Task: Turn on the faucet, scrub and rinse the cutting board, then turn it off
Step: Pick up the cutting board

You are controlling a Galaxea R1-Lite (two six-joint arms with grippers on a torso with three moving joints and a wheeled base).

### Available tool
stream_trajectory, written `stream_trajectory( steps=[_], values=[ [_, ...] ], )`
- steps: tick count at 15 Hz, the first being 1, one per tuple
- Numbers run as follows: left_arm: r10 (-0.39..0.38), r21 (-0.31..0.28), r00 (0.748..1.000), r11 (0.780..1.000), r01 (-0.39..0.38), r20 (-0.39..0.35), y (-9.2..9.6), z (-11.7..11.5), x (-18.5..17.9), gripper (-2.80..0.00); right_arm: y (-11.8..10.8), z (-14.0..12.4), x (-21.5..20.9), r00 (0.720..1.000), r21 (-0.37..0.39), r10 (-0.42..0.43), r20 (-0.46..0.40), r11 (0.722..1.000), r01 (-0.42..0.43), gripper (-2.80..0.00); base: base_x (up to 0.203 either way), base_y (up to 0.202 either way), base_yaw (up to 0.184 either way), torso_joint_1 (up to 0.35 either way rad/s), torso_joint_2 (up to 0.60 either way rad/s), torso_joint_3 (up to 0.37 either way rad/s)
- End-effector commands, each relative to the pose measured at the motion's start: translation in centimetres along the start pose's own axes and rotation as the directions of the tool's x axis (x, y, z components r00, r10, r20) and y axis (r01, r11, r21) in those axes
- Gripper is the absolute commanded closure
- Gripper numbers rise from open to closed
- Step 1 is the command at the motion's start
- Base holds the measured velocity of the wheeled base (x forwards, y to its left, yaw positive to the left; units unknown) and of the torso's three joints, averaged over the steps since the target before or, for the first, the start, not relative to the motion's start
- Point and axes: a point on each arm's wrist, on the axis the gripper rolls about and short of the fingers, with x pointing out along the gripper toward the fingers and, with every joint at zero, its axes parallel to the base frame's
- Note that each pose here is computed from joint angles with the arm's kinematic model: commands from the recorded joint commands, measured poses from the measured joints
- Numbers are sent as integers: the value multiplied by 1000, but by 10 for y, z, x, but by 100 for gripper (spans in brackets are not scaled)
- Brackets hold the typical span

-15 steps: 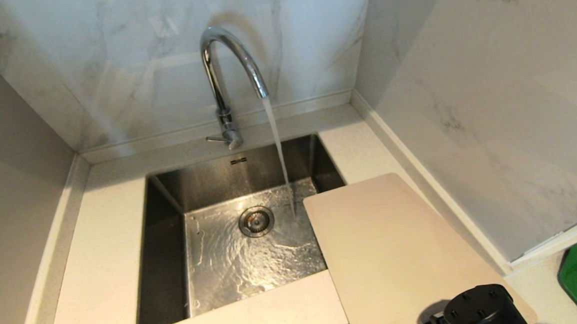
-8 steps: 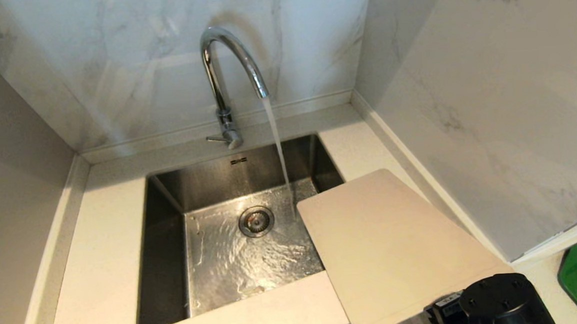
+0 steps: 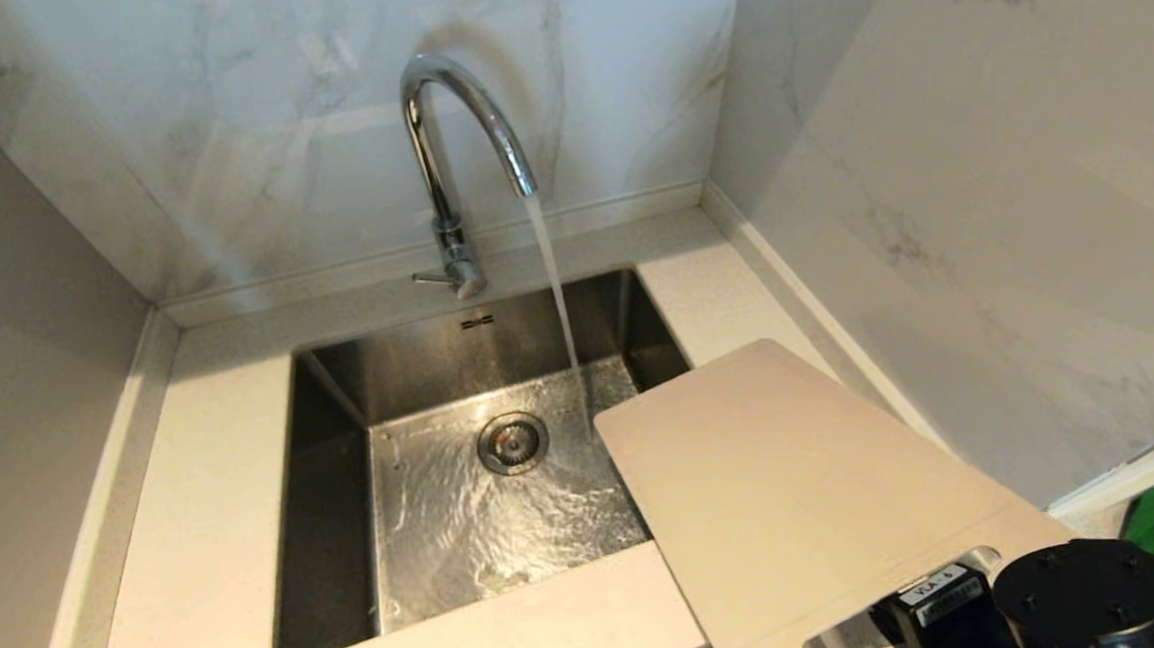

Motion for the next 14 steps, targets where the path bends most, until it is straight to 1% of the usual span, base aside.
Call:
stream_trajectory(
  steps=[1,3,6,11,14],
  values=[
    [0,0,1000,1000,0,-2,0,0,0,0,-3,-3,-8,999,6,-43,0,999,43,0,0,0,0,0,0,0],
    [1,0,1000,1000,-1,-2,0,0,0,0,-3,-5,-11,998,-10,-59,0,998,59,0,0,0,0,0,0,0],
    [0,0,1000,1000,0,-2,0,0,0,0,-6,-8,-18,995,-75,-98,2,992,98,0,0,0,0,0,0,0],
    [0,0,1000,1000,0,-3,0,0,0,0,-8,-15,-33,985,-87,-174,2,981,174,0,0,0,0,0,0,0],
    [0,0,1000,1000,0,-2,0,0,0,0,-8,-18,-40,978,-77,-207,2,975,207,0,0,0,0,0,0,0]
  ],
)
